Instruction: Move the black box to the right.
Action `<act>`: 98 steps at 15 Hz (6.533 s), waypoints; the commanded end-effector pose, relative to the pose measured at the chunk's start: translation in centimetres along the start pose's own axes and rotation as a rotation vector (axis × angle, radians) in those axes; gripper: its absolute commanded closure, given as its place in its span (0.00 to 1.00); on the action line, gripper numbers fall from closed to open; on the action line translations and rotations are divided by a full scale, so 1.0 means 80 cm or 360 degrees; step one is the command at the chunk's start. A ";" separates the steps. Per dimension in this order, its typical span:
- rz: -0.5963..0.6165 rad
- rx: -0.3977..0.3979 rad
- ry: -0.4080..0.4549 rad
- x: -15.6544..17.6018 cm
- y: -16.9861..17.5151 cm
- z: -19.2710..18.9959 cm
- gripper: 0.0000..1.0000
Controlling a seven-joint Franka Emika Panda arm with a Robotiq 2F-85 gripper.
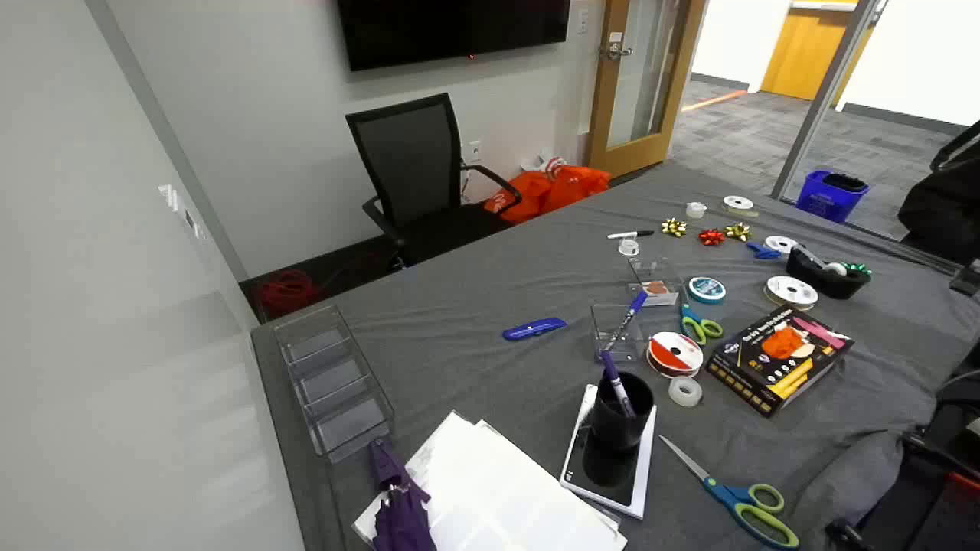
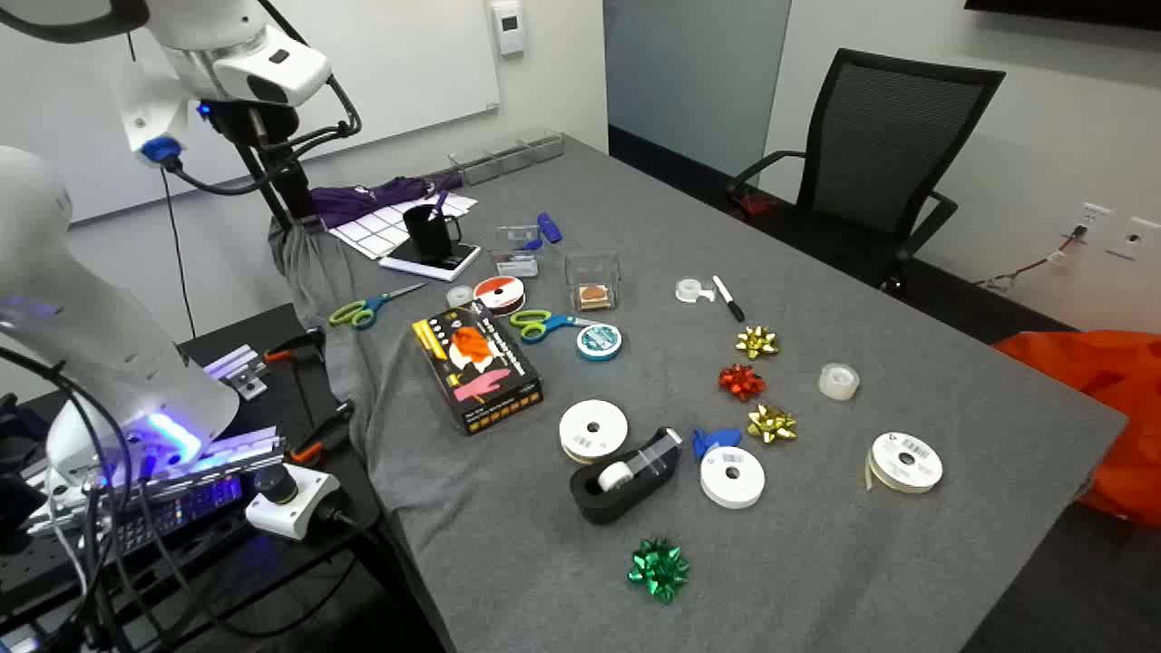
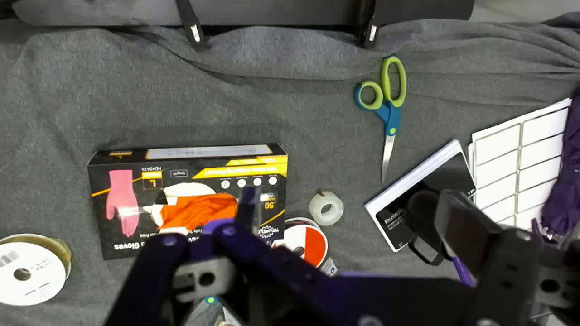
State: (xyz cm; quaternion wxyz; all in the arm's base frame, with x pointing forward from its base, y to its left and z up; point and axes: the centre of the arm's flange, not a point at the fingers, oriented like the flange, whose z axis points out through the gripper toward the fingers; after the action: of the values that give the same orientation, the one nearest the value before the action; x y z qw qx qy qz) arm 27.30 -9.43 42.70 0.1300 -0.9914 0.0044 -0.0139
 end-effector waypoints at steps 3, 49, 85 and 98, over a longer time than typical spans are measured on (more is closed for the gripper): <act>0.0000 0.0005 -0.0023 -0.002 -0.001 0.008 0.00; 0.0000 0.0005 -0.0023 -0.002 -0.001 0.008 0.00; 0.1855 -0.0175 0.0429 0.125 -0.036 0.119 0.00; 0.2389 -0.0396 0.0257 0.162 -0.050 0.259 0.00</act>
State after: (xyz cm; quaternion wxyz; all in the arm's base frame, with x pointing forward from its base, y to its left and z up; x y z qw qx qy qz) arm 38.80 -0.23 27.44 0.0091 -0.7292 0.6842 0.0061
